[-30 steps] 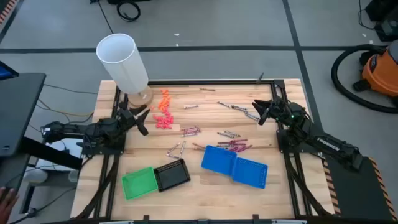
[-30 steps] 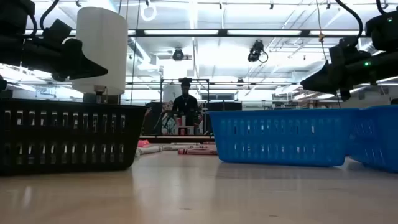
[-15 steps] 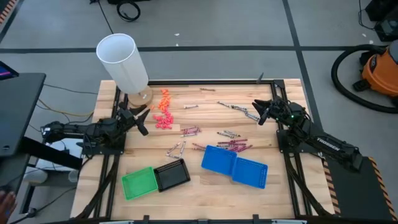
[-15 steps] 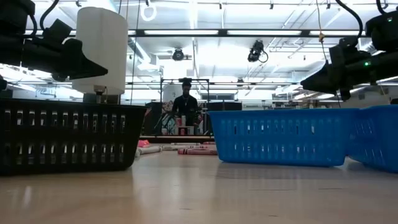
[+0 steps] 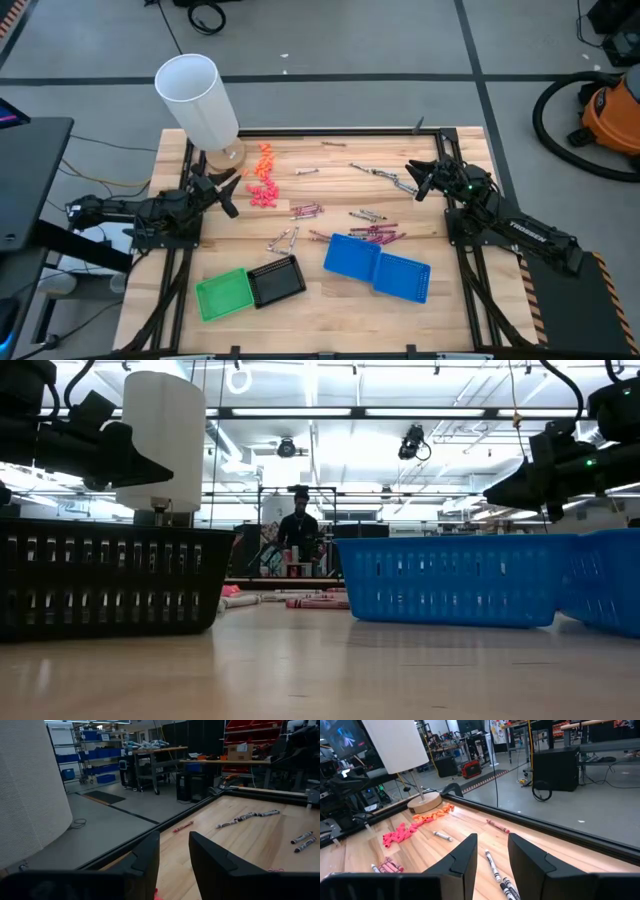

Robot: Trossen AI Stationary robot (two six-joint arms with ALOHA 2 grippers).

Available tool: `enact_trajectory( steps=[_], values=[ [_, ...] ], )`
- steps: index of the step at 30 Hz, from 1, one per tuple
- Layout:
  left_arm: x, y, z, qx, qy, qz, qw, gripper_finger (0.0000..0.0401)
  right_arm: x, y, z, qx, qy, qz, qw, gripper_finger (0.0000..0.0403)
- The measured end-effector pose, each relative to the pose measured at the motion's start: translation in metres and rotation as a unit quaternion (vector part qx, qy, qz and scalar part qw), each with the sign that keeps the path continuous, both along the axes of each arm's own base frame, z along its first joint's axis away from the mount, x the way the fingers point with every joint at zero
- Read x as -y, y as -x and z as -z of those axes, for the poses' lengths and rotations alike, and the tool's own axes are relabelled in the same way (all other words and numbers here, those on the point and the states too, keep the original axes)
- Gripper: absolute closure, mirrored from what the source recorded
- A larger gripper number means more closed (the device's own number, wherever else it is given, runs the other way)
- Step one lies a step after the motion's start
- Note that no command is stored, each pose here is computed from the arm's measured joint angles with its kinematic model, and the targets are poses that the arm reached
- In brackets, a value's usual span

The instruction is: Sort crayons

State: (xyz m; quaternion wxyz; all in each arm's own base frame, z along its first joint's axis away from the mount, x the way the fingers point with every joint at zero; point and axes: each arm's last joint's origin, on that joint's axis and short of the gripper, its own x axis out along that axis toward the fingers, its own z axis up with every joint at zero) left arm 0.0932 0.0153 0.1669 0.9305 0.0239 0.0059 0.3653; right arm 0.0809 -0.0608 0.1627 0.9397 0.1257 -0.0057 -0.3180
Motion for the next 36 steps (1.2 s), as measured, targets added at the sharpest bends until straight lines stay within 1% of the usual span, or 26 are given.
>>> enact_trajectory(
  steps=[27,28,29,30,31,32,34,35,36],
  values=[
    [0.0,0.0,0.0,0.0,0.0,0.0,1.0,0.0287,0.0,0.0,0.0,0.0,0.0,0.0,1.0,0.0285],
    [0.0,0.0,0.0,0.005,0.004,0.001,1.0,0.0287,0.0,0.0,0.0,0.0,0.0,0.0,1.0,0.0285],
    [0.0,0.0,-0.001,0.024,0.02,0.002,1.0,0.0287,0.0,0.0,0.0,0.0,0.0,0.0,1.0,0.0285],
    [0.0,0.0,-0.003,0.066,0.053,0.006,0.996,0.0287,0.0,0.0,0.0,0.0,0.0,0.0,1.0,0.0285],
    [0.0,0.0,-0.006,0.122,0.1,0.011,0.987,0.0287,0.0,0.0,0.0,0.0,0.0,0.0,1.0,0.0285],
    [0.0,0.0,-0.008,0.186,0.156,0.019,0.97,0.0287,0.0,0.0,0.0,0.0,0.0,0.0,1.0,0.0285],
    [0.0,0.001,-0.013,0.297,0.254,0.032,0.92,0.0287,0.0,0.0,0.0,0.0,0.0,0.0,1.0,0.0285],
    [0.0,0.001,-0.014,0.33,0.281,0.03,0.901,0.0287,0.0,0.0,0.0,0.0,0.0,0.0,1.0,0.0285],
    [-0.001,0.001,-0.014,0.341,0.289,0.018,0.895,0.0287,0.0,0.0,0.0,0.0,0.0,0.0,1.0,0.0285]
  ],
)
